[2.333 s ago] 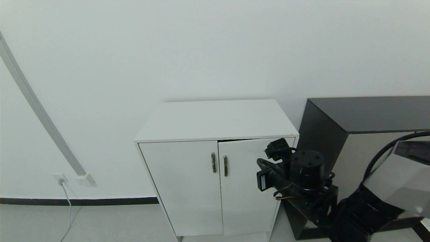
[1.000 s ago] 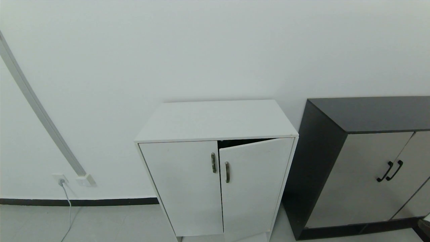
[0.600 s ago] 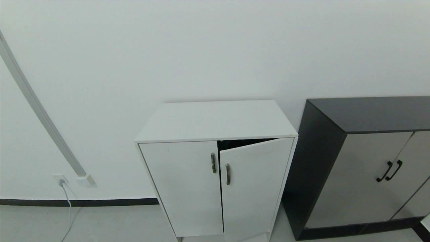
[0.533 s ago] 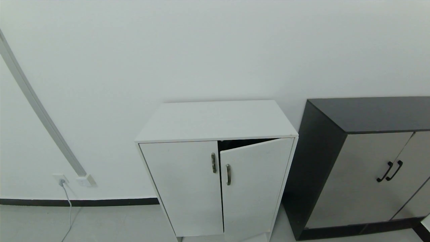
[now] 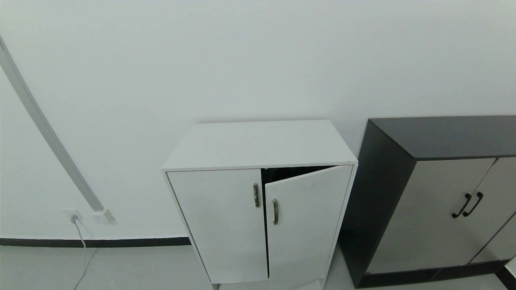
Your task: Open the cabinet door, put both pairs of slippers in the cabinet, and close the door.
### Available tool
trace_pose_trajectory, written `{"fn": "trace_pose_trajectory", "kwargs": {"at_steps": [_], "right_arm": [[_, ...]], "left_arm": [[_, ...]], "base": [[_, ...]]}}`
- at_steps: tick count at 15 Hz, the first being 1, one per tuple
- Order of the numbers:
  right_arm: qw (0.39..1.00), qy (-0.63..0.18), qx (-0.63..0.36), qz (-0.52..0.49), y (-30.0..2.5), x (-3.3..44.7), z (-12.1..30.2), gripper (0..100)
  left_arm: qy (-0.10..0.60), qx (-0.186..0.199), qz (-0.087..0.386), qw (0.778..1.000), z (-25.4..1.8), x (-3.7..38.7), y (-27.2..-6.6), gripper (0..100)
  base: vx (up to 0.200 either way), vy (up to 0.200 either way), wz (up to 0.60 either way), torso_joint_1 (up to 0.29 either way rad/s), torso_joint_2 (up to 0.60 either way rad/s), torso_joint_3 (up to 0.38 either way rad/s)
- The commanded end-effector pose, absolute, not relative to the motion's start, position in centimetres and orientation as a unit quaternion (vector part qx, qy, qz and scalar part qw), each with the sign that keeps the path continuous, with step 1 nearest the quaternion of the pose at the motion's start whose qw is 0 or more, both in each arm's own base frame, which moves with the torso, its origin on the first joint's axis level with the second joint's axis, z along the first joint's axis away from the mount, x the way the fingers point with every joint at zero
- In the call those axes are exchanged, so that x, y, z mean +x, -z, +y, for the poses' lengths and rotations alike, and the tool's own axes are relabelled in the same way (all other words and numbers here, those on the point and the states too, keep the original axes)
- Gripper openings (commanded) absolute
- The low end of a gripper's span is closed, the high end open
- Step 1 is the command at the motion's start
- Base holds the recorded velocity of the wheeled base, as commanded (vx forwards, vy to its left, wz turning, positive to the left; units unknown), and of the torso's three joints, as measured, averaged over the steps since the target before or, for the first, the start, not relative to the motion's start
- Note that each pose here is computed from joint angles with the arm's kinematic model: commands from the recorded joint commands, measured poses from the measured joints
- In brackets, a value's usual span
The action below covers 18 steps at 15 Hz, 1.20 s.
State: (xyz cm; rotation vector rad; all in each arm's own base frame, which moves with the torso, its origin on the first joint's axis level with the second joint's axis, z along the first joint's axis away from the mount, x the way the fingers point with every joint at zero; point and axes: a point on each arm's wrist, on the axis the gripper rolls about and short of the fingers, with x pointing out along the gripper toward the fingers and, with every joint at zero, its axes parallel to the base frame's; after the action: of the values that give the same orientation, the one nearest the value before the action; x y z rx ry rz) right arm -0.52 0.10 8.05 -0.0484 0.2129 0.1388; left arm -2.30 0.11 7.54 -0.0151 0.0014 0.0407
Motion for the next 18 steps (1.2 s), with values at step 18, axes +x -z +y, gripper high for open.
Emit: {"fn": "trace_pose_trajectory", "kwargs": {"at_steps": [18], "right_arm": [[0.999,0.017,0.035,-0.005,-7.6,-2.3,-0.1,0]], "left_arm": [[-0.021,-0.008,0.001,1.0,0.1,-2.3,-7.5,0]], "base": [[0.0,0.0,0.0,0.0,0.0,0.0]]}}
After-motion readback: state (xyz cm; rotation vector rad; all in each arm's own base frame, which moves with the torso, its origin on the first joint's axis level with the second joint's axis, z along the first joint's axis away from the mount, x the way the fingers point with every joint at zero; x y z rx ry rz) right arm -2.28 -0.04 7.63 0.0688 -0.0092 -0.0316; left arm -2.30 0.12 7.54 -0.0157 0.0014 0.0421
